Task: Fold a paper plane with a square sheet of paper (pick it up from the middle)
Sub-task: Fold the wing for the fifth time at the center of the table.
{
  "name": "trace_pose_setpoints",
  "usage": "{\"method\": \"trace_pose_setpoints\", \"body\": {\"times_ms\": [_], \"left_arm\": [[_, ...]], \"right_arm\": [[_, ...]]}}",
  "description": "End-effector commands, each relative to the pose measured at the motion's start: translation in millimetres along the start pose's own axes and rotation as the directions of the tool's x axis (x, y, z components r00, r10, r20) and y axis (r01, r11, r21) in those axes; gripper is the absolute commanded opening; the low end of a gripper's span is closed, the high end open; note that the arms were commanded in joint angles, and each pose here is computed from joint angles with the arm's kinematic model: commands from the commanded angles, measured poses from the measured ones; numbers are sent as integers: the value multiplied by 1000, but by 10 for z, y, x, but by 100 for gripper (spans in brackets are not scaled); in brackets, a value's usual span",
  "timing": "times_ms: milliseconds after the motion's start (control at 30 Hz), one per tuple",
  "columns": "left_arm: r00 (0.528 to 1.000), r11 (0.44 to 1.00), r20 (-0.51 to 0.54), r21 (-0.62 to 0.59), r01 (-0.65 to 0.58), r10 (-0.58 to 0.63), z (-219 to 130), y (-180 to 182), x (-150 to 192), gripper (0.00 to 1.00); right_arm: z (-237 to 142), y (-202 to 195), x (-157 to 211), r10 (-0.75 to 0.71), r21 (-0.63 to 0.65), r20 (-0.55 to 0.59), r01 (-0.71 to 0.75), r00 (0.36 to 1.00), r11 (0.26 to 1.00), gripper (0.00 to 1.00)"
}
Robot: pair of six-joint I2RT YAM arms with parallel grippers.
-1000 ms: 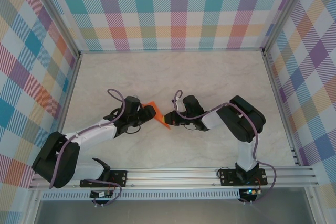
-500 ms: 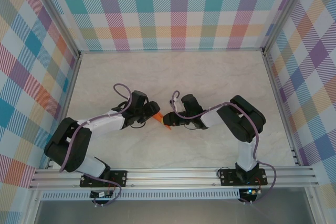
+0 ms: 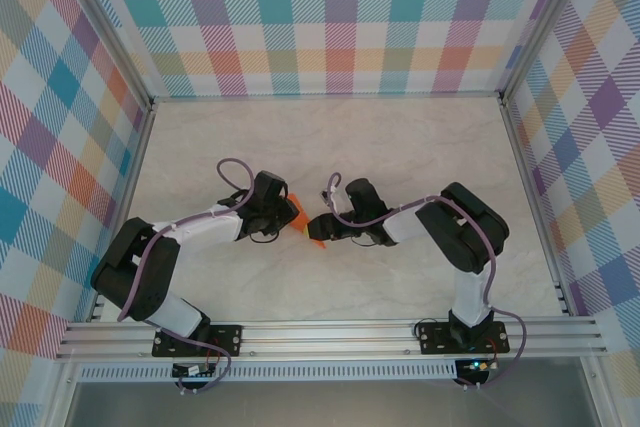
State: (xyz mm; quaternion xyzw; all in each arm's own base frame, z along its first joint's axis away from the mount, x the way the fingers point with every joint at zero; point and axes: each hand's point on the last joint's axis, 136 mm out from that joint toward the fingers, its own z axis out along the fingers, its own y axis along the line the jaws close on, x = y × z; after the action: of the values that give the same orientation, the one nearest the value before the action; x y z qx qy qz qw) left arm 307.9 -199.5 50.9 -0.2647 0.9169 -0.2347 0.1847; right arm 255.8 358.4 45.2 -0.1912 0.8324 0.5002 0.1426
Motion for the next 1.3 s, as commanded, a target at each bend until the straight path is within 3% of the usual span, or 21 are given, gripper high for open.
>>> {"method": "trace_pose_setpoints", "body": {"times_ms": [0, 233, 400, 500, 600, 733, 867, 1267], "left_arm": [[1000, 1000, 10, -20, 5, -5, -68, -17, 2, 25], [1000, 1000, 14, 15, 11, -12, -83, -52, 16, 8], [999, 996, 22, 83, -35, 34, -109, -169, 7, 4], [996, 987, 23, 139, -83, 81, -89, -196, 47, 5], [992, 980, 19, 157, -123, 121, -48, -148, 98, 6], [987, 972, 37, 170, -162, 158, -22, -75, 113, 9], [985, 965, 41, 195, -173, 169, -15, -61, 107, 10], [985, 970, 37, 171, -173, 170, 44, 8, 88, 12]], "right_arm": [[-144, 146, -138, -71, 9, 45, 71, 996, 997, 49], [-450, 46, -260, -126, 200, 151, 94, 980, 975, 54], [-653, -34, -250, -137, 319, 156, 81, 978, 944, 55], [-655, 30, -186, -88, 296, 117, 49, 989, 954, 54], [-584, 165, -100, -31, 211, 64, 16, 997, 977, 47], [-454, 288, -9, 34, 109, -26, -31, 999, 994, 27], [-335, 325, 28, 68, 57, -90, -63, 994, 996, 15], [-13, 253, 199, 93, 54, -238, -82, 967, 995, 9]]}}
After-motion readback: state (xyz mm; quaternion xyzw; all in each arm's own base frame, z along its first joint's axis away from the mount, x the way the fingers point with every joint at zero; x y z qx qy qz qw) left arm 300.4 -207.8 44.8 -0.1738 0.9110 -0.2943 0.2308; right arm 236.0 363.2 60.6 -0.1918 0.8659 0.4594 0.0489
